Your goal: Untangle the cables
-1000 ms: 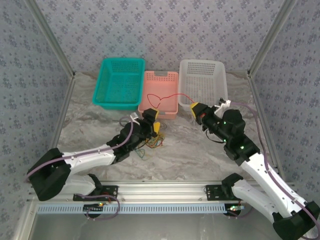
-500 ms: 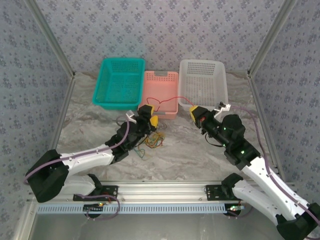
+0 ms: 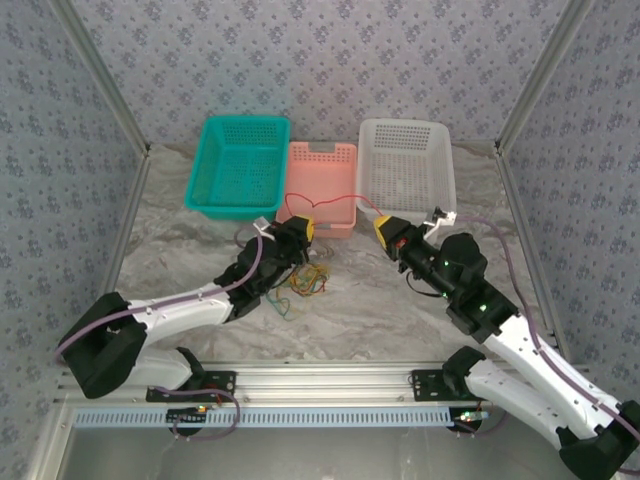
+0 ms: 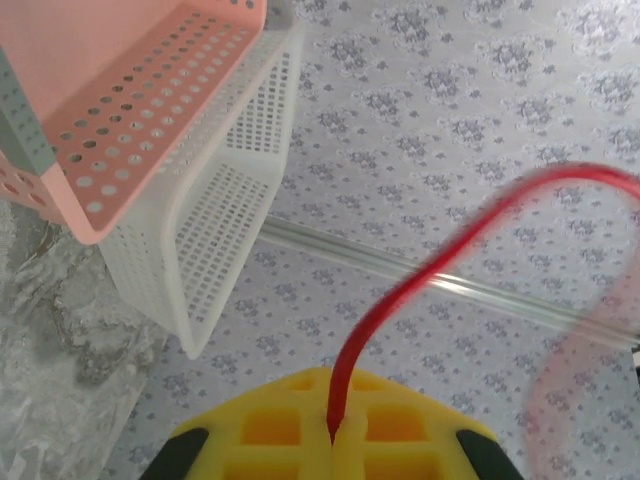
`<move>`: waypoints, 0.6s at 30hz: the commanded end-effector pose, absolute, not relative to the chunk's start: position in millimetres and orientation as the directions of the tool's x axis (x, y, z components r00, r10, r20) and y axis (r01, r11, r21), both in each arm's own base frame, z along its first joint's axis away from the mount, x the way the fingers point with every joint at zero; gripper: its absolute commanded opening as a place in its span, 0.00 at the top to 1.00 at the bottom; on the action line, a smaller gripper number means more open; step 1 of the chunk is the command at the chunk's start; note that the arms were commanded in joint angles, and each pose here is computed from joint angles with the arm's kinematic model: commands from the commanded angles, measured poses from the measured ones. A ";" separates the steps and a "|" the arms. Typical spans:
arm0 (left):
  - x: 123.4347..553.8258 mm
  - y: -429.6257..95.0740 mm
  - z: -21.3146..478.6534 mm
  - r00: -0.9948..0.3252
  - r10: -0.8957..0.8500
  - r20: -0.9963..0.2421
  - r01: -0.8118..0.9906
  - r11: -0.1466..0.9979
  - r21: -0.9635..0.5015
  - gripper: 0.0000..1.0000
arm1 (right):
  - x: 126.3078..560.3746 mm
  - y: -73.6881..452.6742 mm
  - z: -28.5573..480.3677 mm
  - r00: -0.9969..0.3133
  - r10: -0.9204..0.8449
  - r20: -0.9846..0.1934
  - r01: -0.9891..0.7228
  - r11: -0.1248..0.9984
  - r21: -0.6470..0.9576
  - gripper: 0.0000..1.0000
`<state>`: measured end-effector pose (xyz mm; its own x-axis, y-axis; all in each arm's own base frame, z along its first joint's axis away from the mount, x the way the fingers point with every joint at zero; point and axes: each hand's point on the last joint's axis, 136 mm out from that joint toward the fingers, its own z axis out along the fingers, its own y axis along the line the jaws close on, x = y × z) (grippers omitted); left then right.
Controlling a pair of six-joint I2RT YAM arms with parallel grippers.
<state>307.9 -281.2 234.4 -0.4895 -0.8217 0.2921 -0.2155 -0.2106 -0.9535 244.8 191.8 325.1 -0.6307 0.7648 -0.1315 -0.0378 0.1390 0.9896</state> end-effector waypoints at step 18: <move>237.6 -248.6 130.7 -0.749 0.238 -0.618 0.265 0.963 0.050 1.00 | 302.2 92.6 422.3 -0.510 0.211 -0.834 -0.227 0.902 0.367 1.00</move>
<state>252.6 -284.7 169.3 -0.7559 -0.1629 -0.6341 0.1346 0.9092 -0.3940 303.9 107.9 419.1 -0.5379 0.3752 -0.7549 -0.1924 0.8172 0.5433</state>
